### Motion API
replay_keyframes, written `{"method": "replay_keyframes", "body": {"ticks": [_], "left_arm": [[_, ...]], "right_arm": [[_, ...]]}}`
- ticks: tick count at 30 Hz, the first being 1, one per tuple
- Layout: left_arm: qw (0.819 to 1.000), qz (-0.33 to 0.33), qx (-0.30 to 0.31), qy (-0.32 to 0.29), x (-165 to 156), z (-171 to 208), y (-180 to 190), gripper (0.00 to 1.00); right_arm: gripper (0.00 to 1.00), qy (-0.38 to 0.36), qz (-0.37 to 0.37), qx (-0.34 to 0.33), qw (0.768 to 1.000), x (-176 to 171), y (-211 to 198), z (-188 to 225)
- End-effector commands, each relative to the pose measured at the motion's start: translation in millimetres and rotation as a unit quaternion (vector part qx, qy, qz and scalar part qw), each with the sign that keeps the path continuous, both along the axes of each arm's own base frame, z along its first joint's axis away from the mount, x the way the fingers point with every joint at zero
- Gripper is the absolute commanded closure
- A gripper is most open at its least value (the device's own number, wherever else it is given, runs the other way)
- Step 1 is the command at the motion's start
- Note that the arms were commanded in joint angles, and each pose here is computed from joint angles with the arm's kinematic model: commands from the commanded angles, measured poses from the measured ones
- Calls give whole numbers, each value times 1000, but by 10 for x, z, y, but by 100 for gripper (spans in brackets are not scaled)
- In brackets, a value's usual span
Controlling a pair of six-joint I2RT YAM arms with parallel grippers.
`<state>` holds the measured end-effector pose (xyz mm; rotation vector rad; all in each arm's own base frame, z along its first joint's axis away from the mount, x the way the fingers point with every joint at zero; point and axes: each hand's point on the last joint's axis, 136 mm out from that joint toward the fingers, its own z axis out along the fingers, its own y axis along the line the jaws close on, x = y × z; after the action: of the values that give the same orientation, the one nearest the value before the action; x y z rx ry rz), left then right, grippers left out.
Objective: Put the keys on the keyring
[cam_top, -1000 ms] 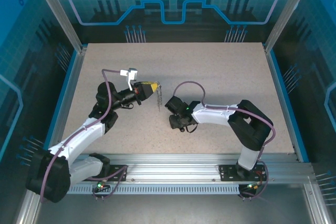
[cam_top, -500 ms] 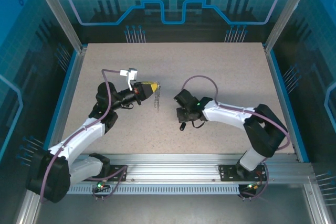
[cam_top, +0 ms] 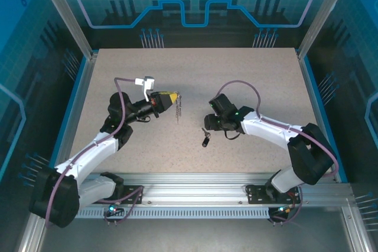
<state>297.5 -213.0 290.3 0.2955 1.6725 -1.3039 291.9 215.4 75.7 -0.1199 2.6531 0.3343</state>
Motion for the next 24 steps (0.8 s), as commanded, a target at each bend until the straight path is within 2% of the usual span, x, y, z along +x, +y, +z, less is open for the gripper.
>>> {"method": "replay_keyframes", "body": {"ticks": [1,5,9,15,24], "left_arm": [[1000,-1,-11,-25,14,140,12,100],[1000,-2,-11,-24,20,131,6,100],[1000,-3,-15,-21,38,119,-3,100],[1000,-5,-18,-22,35,127,-10,100],[1000,-4,-17,-23,25,130,-5,100]], "right_arm": [[49,1,3,-5,1000,-131,-66,-123],[46,12,-6,48,999,-210,-13,-124],[47,72,-3,60,996,-312,106,-241],[47,100,-12,108,989,-385,279,-397],[63,134,-61,104,984,-507,161,-560]]}}
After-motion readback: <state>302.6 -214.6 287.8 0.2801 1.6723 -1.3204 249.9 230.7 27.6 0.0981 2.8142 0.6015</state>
